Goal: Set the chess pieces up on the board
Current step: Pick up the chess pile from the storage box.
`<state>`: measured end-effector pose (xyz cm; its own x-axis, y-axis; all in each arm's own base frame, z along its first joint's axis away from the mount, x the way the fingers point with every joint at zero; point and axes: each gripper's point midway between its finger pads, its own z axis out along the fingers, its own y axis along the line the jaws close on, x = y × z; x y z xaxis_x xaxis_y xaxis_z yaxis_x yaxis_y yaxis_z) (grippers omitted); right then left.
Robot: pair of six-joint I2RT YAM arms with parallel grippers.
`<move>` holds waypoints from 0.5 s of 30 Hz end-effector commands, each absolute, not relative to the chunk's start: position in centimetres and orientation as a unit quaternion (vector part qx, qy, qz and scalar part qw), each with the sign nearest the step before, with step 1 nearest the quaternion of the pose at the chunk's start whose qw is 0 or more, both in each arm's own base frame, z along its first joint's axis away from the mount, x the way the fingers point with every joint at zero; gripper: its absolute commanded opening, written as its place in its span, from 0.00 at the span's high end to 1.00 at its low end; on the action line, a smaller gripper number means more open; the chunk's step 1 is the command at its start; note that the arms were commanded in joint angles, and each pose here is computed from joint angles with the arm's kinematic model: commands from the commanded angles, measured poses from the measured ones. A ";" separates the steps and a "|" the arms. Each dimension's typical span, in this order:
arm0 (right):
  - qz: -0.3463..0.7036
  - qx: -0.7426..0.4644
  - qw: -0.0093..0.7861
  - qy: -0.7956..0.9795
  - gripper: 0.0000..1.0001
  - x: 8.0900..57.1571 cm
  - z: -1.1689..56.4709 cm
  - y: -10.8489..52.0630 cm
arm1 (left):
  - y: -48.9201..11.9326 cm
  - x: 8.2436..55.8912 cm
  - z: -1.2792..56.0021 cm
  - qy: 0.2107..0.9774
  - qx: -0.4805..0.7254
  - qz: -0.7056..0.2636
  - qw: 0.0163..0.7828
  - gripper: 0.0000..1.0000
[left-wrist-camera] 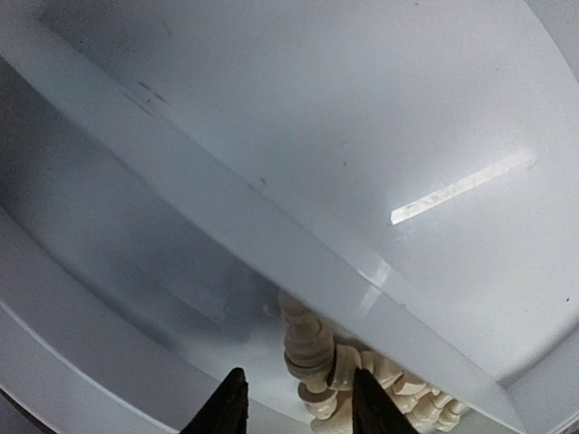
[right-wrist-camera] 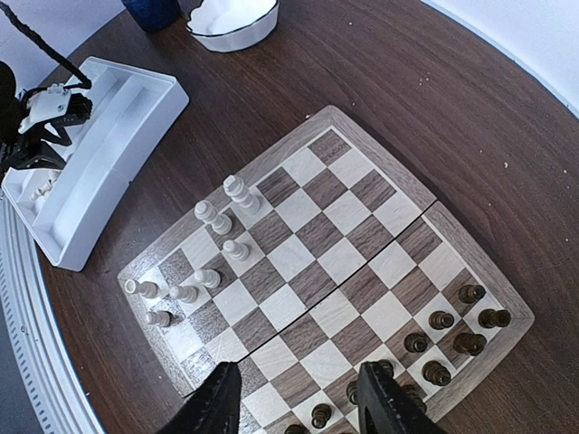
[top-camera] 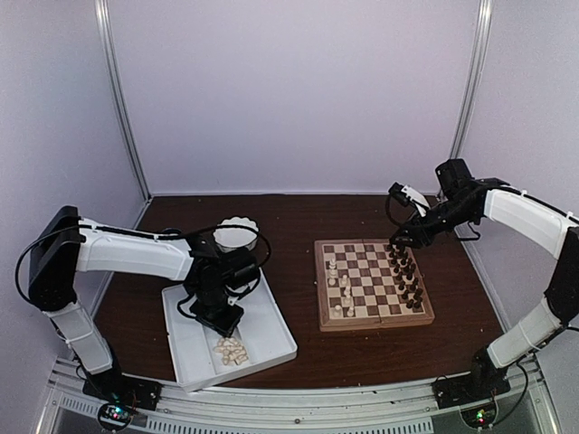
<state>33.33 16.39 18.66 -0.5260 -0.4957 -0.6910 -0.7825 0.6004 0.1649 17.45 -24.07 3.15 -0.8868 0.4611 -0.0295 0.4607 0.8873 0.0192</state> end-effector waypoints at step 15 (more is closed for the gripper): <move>0.242 -0.384 0.312 0.835 0.52 33.1 19.3 16.5 | -24.0 17.1 5.0 0.974 0.203 -0.030 0.094 0.63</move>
